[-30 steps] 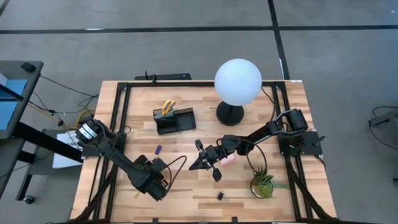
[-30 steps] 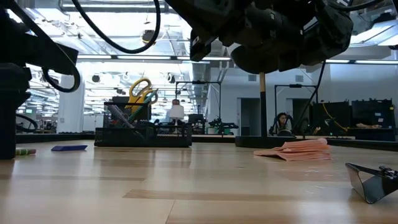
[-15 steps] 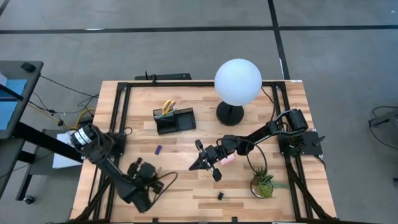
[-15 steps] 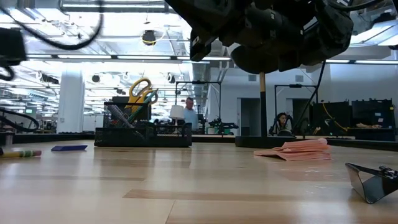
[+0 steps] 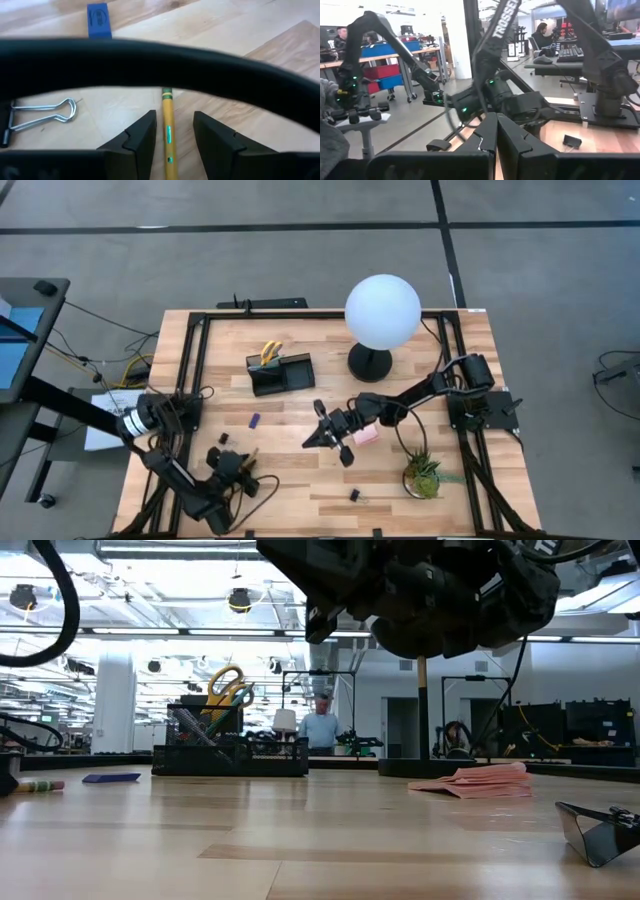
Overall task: Pick and place office supplies into organizer
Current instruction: Put the yellow pencil into the black desk organizer
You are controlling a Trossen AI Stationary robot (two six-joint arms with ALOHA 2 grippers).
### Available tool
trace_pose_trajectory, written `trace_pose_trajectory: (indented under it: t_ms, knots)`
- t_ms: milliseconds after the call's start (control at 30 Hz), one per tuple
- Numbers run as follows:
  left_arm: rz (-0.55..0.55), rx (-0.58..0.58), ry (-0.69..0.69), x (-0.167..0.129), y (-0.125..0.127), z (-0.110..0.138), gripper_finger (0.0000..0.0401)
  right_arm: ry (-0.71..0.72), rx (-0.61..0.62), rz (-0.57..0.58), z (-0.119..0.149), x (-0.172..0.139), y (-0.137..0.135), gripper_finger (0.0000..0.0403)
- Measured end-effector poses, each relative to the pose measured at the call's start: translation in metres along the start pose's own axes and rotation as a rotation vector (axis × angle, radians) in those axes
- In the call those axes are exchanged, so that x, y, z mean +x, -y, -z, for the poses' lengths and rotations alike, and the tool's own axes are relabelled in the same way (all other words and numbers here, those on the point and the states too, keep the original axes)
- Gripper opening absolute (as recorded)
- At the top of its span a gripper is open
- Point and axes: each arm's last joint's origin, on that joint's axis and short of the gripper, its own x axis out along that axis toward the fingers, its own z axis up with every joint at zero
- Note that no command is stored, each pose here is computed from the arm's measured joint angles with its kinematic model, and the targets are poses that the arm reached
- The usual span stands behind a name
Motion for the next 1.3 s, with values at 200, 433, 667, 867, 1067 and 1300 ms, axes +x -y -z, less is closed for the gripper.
trace_pose_trajectory:
  t_ms: [200, 433, 667, 867, 1067, 1300]
  knots:
    - [-0.072, 0.032, -0.009, -0.002, 0.010, 0.003, 0.0129, 0.001, -0.001, 0.016, 0.000, -0.002, 0.006, 0.0000]
    - [-0.060, 0.076, 0.078, 0.007, 0.006, 0.014, 0.0099, 0.001, -0.001, 0.016, 0.000, -0.002, 0.006, 0.0000]
    - [-0.042, 0.074, 0.089, 0.008, 0.007, 0.015, 0.0013, 0.000, 0.000, 0.008, 0.000, -0.001, 0.003, 0.0000]
    - [-0.035, 0.059, 0.091, 0.006, 0.014, 0.010, 0.0007, -0.007, 0.009, 0.024, 0.001, -0.001, 0.004, 0.0000]
    - [-0.080, 0.028, 0.089, -0.007, 0.021, -0.025, 0.0005, -0.054, 0.098, 0.031, 0.006, -0.001, 0.003, 0.0000]
    - [-0.054, 0.026, 0.138, -0.010, 0.019, -0.039, 0.0005, -0.097, 0.073, 0.021, 0.010, 0.001, -0.004, 0.0010]
